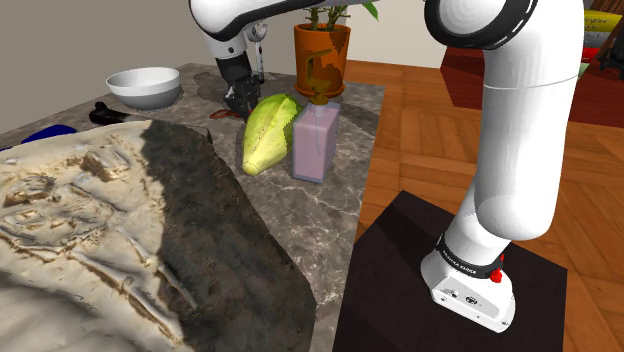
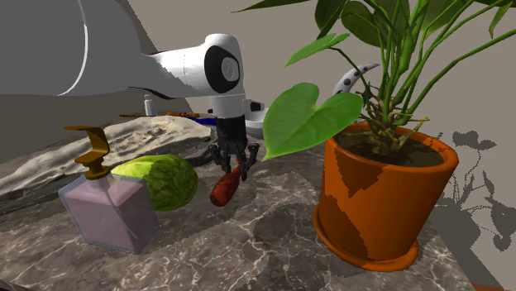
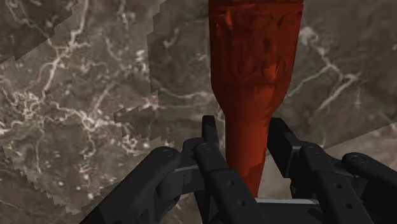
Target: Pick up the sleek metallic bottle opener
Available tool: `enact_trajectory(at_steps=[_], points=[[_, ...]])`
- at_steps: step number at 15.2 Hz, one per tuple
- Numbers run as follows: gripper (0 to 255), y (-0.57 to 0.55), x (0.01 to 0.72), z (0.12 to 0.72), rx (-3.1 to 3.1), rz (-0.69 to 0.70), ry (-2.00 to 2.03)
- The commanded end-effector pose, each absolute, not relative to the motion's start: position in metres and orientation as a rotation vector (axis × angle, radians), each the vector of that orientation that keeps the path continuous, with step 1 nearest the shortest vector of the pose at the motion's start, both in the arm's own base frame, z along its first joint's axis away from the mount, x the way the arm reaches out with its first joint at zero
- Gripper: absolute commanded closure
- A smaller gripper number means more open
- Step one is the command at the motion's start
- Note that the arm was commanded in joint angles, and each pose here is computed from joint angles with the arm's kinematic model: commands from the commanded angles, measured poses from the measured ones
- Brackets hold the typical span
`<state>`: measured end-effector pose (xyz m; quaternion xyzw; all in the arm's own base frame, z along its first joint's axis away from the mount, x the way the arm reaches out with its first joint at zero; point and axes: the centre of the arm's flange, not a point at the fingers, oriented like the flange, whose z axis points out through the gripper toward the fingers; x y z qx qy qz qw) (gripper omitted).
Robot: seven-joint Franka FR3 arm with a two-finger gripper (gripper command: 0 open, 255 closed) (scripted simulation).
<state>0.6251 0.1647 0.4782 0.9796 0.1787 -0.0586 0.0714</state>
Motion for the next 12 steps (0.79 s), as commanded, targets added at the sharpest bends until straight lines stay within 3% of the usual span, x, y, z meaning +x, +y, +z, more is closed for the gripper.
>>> enact_trajectory(at_steps=[1,12], points=[[255,0.164,0.625,0.478,2.945,-0.177,0.537],[255,0.165,0.626,0.505,2.945,-0.177,0.537]])
